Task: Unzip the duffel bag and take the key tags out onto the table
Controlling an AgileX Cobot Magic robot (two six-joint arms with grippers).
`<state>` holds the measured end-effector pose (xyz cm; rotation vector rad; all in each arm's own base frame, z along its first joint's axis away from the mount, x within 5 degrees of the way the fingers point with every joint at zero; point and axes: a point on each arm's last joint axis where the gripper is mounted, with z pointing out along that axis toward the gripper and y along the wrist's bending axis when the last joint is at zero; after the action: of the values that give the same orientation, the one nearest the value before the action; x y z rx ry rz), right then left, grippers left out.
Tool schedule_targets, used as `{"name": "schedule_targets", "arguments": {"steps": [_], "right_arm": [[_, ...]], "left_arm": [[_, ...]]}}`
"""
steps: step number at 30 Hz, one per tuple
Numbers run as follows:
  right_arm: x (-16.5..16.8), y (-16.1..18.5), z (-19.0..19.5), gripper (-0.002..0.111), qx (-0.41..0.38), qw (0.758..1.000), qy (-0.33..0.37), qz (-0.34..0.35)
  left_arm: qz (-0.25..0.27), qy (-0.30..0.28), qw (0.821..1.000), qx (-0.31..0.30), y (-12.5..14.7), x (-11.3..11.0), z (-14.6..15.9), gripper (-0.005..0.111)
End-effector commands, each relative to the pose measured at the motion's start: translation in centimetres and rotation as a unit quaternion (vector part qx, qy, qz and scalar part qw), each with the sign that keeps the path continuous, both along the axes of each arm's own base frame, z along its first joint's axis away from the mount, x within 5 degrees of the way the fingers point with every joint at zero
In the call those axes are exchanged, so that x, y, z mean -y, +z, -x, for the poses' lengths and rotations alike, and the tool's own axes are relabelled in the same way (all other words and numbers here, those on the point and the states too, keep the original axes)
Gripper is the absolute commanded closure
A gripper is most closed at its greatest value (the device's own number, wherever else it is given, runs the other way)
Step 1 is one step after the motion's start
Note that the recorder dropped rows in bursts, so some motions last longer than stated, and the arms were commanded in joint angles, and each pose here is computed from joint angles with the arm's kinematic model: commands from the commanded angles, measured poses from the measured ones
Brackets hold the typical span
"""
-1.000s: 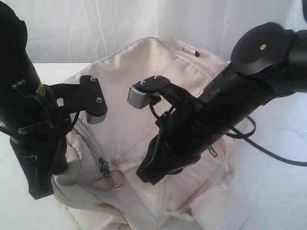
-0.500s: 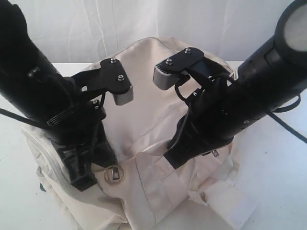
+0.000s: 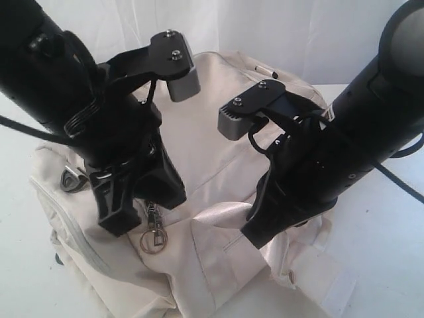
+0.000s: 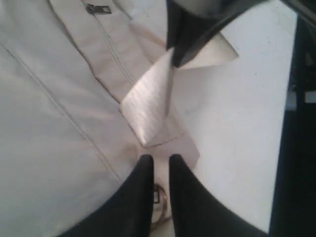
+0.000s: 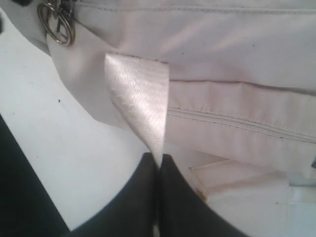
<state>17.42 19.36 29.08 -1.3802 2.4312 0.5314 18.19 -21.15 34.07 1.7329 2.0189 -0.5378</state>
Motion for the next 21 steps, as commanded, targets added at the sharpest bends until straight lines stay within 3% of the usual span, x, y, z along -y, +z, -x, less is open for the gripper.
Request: {"name": "schedule_targets", "arguments": {"steps": [1, 5, 10, 21], "right_arm": [[0.3, 0.4, 0.1, 0.108, 0.01, 1.0, 0.005, 0.009], [0.3, 0.4, 0.1, 0.108, 0.008, 1.0, 0.002, 0.009], [0.2, 0.4, -0.1, 0.108, 0.014, 1.0, -0.004, 0.002], [0.2, 0.5, -0.1, 0.108, 0.015, 1.0, -0.005, 0.001]], "left_arm": [[-0.032, -0.032, 0.998, -0.037, 0.1, -0.7, 1.0, 0.067], [-0.048, -0.04, 0.997, -0.048, -0.1, -1.0, 1.2, 0.055], [-0.051, -0.051, 0.997, -0.032, -0.1, -1.0, 1.1, 0.054], [-0.092, -0.193, 0.976, 0.037, -2.6, -1.7, 1.2, 0.054]]}}
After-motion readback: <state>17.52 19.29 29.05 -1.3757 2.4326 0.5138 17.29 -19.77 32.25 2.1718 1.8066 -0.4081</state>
